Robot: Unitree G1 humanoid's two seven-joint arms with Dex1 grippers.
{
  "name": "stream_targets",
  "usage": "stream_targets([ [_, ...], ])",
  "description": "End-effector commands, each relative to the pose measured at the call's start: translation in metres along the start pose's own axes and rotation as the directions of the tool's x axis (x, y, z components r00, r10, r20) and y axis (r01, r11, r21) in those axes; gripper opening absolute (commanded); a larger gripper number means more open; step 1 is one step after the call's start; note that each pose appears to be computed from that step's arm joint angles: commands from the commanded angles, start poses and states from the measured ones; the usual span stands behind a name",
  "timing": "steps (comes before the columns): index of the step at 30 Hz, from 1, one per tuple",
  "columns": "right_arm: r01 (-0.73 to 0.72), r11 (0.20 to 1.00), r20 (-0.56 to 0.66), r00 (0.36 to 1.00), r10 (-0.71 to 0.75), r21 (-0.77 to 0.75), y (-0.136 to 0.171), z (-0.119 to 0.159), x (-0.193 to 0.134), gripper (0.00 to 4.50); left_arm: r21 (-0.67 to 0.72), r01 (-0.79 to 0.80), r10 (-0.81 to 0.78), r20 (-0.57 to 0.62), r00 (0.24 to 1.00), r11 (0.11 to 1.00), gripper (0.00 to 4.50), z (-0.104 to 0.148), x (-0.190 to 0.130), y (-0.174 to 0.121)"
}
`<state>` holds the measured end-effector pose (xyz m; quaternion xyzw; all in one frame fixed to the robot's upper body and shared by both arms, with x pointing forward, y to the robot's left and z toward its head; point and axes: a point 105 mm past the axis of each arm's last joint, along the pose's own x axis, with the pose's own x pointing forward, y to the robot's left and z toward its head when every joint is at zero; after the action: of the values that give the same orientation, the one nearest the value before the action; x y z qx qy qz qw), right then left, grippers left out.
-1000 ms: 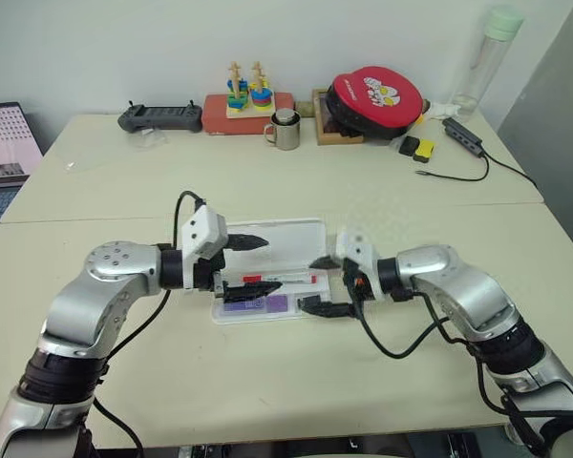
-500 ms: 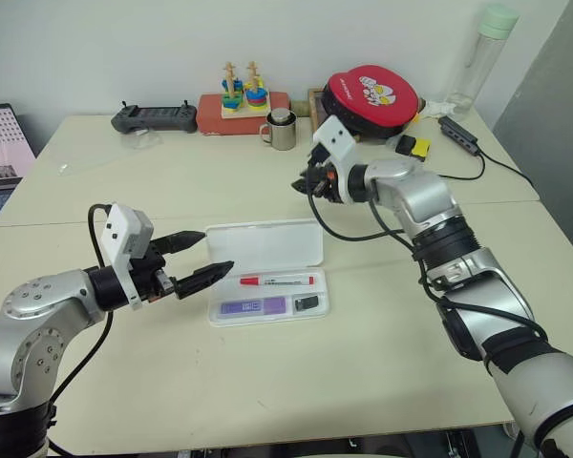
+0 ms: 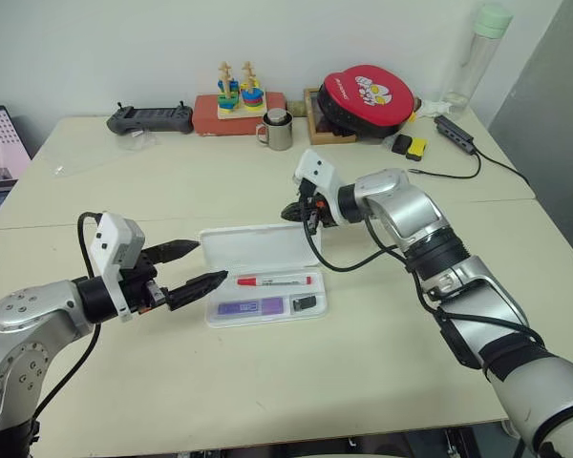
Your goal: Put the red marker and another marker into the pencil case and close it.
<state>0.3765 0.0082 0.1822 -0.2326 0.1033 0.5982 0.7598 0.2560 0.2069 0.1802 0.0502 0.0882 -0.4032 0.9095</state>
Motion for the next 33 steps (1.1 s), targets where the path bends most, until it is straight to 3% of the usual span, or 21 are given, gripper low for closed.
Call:
stream_targets([
  [1, -0.104, 0.992, 0.038, 0.994, 0.107, -0.073, 0.023, 0.01, -0.002, 0.07, 0.037, 0.022, -0.023, 0.019, 1.0, 0.999, 4.5, 0.012, -0.002, -0.003],
  [8, -0.28, 0.951, 0.01, 0.959, 0.283, -0.132, 0.071, 0.0, 0.0, 0.07, 0.037, 0.081, -0.08, -0.045, 0.996, 0.996, 4.5, 0.005, -0.004, -0.01],
  [14, -0.287, 0.953, -0.167, 0.949, 0.268, -0.102, 0.083, -0.046, 0.013, 0.07, 0.034, 0.109, -0.107, -0.074, 0.992, 0.993, 4.5, -0.001, -0.003, -0.014],
  [18, -0.272, 0.959, -0.217, 0.943, 0.251, -0.073, 0.083, -0.062, 0.014, 0.07, 0.012, 0.115, -0.114, -0.069, 0.991, 0.993, 4.5, -0.002, 0.003, -0.015],
  [22, -0.253, 0.967, -0.143, 0.959, 0.246, -0.028, 0.083, -0.056, 0.011, 0.07, 0.0, 0.109, -0.109, -0.071, 0.992, 0.994, 4.5, -0.004, 0.01, -0.012],
  [26, -0.159, 0.987, 0.087, 0.984, 0.156, 0.023, 0.068, -0.024, -0.003, 0.07, -0.005, 0.017, -0.017, -0.049, 0.999, 1.0, 4.5, -0.004, 0.018, 0.006],
  [29, -0.028, 0.99, 0.177, 0.984, 0.004, 0.136, 0.044, -0.021, -0.03, 0.52, -0.014, -0.117, 0.117, -0.006, 0.993, 0.993, 4.5, -0.003, 0.024, 0.032],
  [33, 0.1, 0.97, 0.15, 0.979, -0.135, 0.22, 0.026, -0.034, -0.058, 1.58, 0.0, -0.223, 0.223, 0.027, 0.975, 0.975, 4.5, -0.001, 0.027, 0.053],
])
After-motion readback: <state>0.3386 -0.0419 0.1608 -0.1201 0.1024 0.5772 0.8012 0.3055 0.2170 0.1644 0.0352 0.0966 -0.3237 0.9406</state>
